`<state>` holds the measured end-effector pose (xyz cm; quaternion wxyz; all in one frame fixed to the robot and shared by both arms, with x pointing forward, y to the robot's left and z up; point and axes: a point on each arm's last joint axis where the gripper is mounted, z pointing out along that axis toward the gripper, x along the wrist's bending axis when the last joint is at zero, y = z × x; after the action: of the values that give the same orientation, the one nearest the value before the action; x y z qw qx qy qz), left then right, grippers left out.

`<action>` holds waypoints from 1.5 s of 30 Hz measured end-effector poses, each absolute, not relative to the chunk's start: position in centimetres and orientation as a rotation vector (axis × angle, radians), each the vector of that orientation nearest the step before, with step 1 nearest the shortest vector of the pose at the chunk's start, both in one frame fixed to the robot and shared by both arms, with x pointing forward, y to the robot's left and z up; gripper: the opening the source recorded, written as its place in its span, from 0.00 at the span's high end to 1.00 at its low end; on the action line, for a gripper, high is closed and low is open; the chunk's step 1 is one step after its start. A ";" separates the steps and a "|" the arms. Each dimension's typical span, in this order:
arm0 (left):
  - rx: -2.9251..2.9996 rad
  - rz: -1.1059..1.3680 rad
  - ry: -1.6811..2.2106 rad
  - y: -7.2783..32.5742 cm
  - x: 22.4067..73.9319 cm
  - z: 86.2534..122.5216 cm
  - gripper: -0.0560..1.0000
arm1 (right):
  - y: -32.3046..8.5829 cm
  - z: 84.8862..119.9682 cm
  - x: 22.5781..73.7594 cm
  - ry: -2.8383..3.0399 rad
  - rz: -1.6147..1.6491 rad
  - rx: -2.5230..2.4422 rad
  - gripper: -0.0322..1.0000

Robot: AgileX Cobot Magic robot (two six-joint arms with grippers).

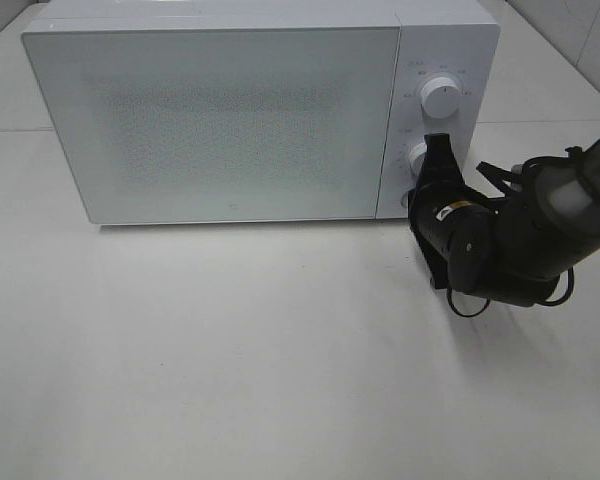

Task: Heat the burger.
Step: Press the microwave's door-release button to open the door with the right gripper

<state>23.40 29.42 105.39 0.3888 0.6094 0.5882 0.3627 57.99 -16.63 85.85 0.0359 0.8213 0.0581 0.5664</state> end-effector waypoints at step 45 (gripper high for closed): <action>1.550 0.922 1.496 29.4 23.4 105.4 0.01 | -16.1 86.0 58.4 0.165 1.744 2.539 0.97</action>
<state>23.40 29.42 105.39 0.3888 0.6094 0.5882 0.3627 58.45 -16.06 86.01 0.0285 0.8228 0.0536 0.5651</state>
